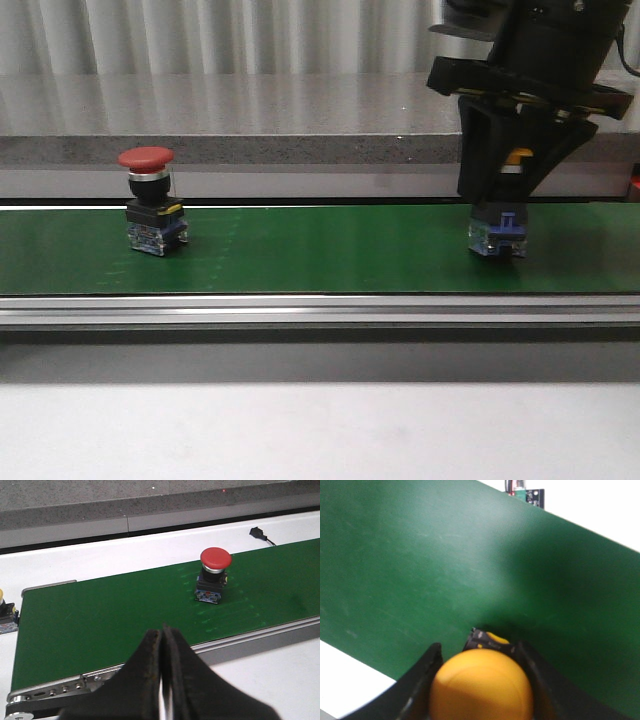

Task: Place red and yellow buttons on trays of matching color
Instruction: 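Lower the right gripper onto the yellow button at conveyor end, grasp, then carry the yellow button with the right gripper into the yellow tray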

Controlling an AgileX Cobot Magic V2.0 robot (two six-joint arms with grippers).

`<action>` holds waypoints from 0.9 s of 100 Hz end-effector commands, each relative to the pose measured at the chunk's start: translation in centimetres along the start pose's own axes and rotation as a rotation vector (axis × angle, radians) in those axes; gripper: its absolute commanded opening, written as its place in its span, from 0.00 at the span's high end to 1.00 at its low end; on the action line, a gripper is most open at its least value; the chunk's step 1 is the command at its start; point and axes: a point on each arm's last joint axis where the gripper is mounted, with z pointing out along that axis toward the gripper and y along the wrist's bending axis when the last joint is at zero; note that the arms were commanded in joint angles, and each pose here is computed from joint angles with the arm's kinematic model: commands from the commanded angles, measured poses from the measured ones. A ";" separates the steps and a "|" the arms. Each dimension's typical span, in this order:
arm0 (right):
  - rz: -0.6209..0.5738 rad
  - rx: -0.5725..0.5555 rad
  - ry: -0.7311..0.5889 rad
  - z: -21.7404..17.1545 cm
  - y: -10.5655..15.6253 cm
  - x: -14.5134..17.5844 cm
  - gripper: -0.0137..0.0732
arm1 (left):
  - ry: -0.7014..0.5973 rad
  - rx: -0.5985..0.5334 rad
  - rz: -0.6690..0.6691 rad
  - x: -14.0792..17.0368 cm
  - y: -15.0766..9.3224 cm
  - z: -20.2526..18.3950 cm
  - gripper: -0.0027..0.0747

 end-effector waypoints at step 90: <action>0.426 0.297 -0.325 -15.0 -6.5 6.4 0.73 | -0.093 0.001 -0.011 -1.4 0.0 -0.4 0.99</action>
